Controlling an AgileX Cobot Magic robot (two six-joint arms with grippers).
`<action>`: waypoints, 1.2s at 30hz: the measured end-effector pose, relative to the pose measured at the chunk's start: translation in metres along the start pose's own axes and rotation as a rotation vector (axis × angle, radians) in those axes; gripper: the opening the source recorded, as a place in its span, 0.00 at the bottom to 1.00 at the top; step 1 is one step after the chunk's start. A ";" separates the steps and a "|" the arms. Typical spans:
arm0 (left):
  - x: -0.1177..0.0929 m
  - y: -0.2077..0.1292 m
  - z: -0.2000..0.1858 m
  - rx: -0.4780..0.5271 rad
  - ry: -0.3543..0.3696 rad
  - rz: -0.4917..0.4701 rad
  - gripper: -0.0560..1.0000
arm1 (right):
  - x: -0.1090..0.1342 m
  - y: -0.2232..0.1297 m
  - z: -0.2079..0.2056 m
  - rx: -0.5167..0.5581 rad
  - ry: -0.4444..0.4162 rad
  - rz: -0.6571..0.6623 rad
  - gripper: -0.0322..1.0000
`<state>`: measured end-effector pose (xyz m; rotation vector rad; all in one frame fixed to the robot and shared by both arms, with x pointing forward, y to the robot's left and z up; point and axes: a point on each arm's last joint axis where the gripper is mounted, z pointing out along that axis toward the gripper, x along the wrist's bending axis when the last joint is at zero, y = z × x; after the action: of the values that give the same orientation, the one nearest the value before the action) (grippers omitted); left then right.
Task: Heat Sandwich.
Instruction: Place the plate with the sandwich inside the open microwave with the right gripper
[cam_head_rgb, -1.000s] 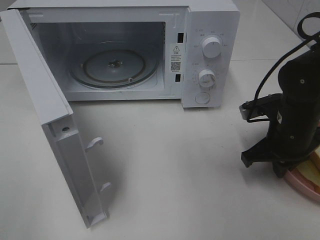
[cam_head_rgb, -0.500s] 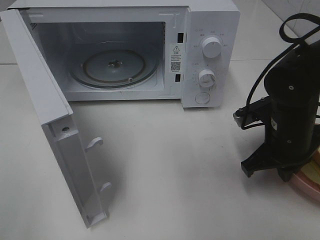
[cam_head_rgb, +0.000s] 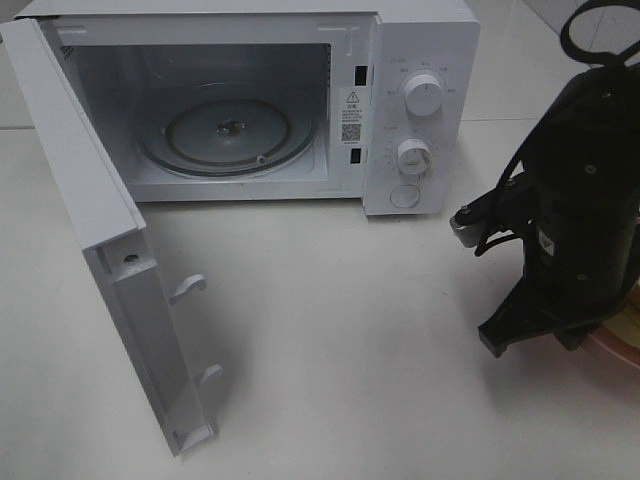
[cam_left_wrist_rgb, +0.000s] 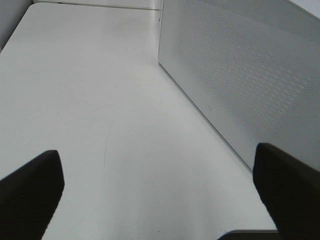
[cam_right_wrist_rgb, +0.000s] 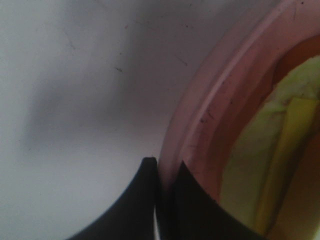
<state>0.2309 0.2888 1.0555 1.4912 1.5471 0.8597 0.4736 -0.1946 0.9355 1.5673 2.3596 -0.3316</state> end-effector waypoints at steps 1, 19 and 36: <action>0.000 0.000 0.000 0.000 0.000 0.000 0.97 | 0.001 -0.002 -0.002 -0.001 -0.002 -0.006 0.07; 0.000 0.000 0.000 0.000 0.000 0.000 0.97 | 0.020 -0.050 -0.045 -0.152 -0.001 -0.218 0.07; 0.000 0.000 0.000 0.000 0.000 0.000 0.97 | 0.040 -0.086 -0.065 -0.270 -0.021 -0.640 0.07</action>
<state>0.2309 0.2888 1.0555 1.4912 1.5471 0.8597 0.3726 -0.1708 0.9849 0.6618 2.6964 -0.1429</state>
